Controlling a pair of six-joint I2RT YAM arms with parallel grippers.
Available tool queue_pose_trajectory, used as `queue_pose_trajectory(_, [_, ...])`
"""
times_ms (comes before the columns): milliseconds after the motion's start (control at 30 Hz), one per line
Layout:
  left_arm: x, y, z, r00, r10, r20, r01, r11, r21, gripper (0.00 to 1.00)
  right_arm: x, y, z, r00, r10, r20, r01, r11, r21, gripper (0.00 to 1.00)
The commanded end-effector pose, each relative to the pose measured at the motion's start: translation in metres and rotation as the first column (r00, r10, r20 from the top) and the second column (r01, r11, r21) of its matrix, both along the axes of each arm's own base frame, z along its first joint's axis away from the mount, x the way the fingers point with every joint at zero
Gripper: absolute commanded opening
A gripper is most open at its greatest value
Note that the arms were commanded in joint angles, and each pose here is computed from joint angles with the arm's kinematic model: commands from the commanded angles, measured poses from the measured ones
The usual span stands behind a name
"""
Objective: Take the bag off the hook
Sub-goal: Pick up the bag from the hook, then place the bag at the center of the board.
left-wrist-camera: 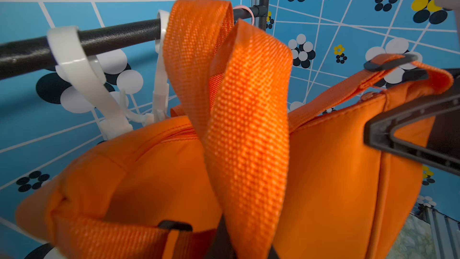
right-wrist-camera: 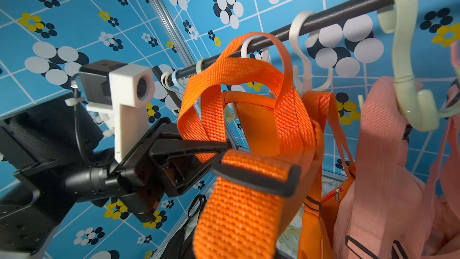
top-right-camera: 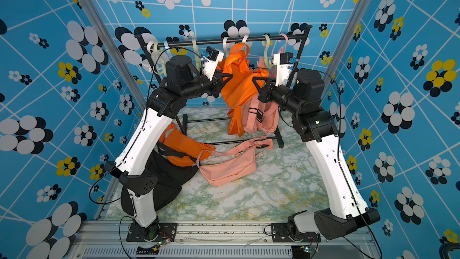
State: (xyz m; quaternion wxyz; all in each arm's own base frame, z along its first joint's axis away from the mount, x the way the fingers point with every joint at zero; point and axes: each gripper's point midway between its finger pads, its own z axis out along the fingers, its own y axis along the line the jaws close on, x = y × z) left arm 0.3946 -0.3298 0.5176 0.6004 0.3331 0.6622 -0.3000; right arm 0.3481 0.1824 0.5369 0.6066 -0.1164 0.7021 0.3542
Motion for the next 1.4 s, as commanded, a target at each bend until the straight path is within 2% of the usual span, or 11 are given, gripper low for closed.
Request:
queue_pose_trajectory(0, [-0.039, 0.019, 0.028, 0.998, -0.016, 0.055, 0.017, 0.999, -0.034, 0.09, -0.025, -0.012, -0.010, 1.000, -0.018, -0.023, 0.017, 0.999, -0.039, 0.00])
queue_pose_trajectory(200, [-0.110, 0.050, 0.036, 0.993, -0.045, 0.108, 0.050, 0.998, -0.048, 0.14, -0.058, -0.019, -0.084, 0.960, -0.002, -0.281, -0.033, 0.992, -0.120, 0.00])
queue_pose_trajectory(300, [-0.136, 0.070, 0.032, 0.994, -0.026, 0.106, 0.033, 0.998, -0.060, 0.15, -0.075, -0.020, -0.131, 0.879, -0.001, -0.476, -0.089, 0.982, -0.166, 0.00])
queue_pose_trajectory(400, [-0.157, 0.087, 0.022, 0.998, -0.018, 0.068, 0.023, 0.997, -0.079, 0.18, -0.093, -0.026, -0.199, 0.698, -0.061, -0.713, -0.159, 0.958, -0.238, 0.00])
queue_pose_trajectory(467, [-0.161, 0.095, 0.005, 1.000, 0.011, 0.025, -0.009, 0.998, -0.058, 0.20, -0.107, -0.054, -0.257, 0.515, -0.259, -0.817, -0.178, 0.900, -0.398, 0.00])
queue_pose_trajectory(667, [-0.137, 0.106, -0.087, 0.966, 0.163, -0.200, -0.131, 0.978, 0.163, 0.11, -0.152, -0.127, -0.387, 0.145, -0.662, -0.736, -0.436, 0.625, -0.648, 0.00])
queue_pose_trajectory(733, [-0.136, 0.108, -0.112, 0.946, 0.185, -0.266, -0.124, 0.965, 0.232, 0.05, -0.157, -0.114, -0.407, 0.056, -0.611, -0.790, -0.464, 0.685, -0.562, 0.00])
queue_pose_trajectory(1000, [-0.138, 0.100, -0.173, 0.885, 0.159, -0.438, -0.055, 0.969, 0.242, 0.19, -0.117, -0.085, -0.422, 0.080, -0.530, -0.844, -0.358, 0.775, -0.521, 0.00])
queue_pose_trajectory(1100, [-0.149, 0.089, -0.218, 0.795, 0.123, -0.594, 0.050, 0.962, 0.267, 0.31, -0.105, -0.079, -0.426, 0.102, -0.511, -0.854, -0.316, 0.797, -0.514, 0.00])
queue_pose_trajectory(1233, [-0.168, 0.071, -0.275, 0.638, 0.090, -0.765, 0.167, 0.953, 0.252, 0.67, -0.093, -0.070, -0.438, 0.112, -0.475, -0.873, -0.262, 0.833, -0.487, 0.00])
queue_pose_trajectory(1367, [-0.176, 0.065, -0.304, 0.590, 0.093, -0.802, 0.167, 0.958, 0.234, 0.80, -0.073, -0.059, -0.453, 0.111, -0.408, -0.906, -0.125, 0.899, -0.420, 0.00])
